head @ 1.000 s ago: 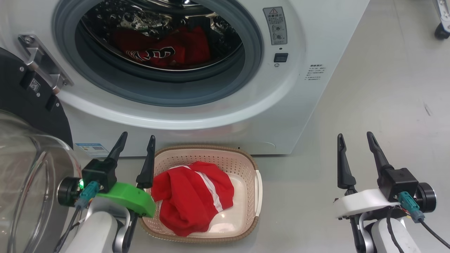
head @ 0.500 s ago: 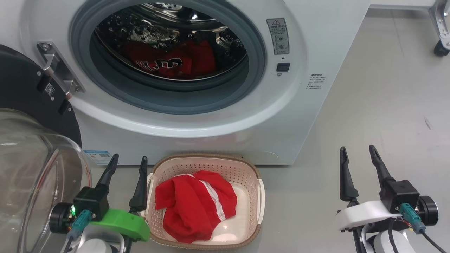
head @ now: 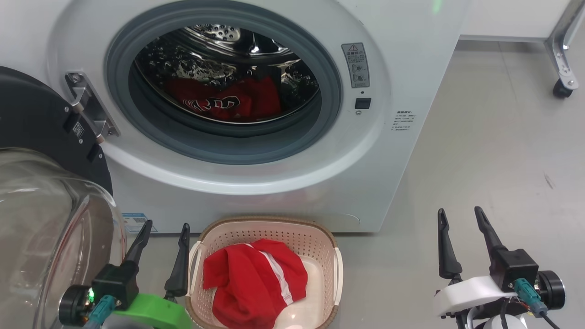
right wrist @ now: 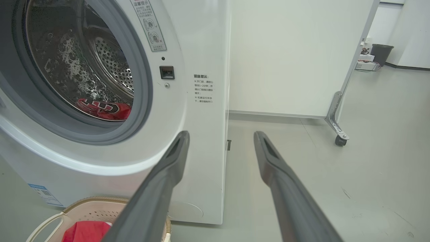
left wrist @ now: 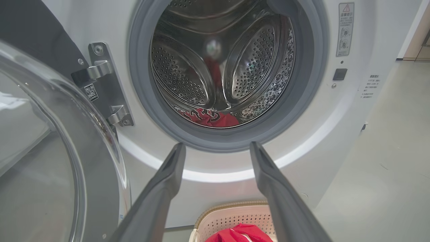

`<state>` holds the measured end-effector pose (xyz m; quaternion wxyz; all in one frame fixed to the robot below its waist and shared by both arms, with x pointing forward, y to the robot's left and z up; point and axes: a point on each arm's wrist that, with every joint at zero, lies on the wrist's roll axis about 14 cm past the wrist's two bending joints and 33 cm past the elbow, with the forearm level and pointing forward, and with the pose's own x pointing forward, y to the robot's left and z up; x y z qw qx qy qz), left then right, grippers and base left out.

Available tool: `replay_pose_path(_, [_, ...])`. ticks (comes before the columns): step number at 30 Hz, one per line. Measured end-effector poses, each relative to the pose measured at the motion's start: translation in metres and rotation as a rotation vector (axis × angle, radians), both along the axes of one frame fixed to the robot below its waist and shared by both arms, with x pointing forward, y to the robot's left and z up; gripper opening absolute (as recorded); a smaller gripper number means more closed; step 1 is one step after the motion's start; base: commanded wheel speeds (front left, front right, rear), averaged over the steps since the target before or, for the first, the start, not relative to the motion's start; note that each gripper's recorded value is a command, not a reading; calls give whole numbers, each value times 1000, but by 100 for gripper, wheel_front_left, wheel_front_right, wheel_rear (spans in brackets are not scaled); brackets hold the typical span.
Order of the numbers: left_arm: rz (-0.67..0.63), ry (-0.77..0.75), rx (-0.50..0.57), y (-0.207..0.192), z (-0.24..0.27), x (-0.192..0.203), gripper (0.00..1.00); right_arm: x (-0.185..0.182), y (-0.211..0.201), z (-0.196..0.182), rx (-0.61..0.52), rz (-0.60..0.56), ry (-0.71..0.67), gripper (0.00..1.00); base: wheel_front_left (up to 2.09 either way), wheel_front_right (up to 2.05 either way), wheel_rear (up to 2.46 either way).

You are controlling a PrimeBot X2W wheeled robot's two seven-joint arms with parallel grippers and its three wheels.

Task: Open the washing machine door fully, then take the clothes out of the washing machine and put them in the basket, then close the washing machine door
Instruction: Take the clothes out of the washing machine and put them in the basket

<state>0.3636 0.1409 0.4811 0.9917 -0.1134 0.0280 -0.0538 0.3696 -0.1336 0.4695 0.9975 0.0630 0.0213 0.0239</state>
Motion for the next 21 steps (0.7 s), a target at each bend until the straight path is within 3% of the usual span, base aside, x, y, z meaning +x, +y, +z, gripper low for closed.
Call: replay_pose_path(21, [-13, -2, 10, -1, 13, -15, 100, -14, -2, 2, 5, -10, -1, 100, 0, 0, 0])
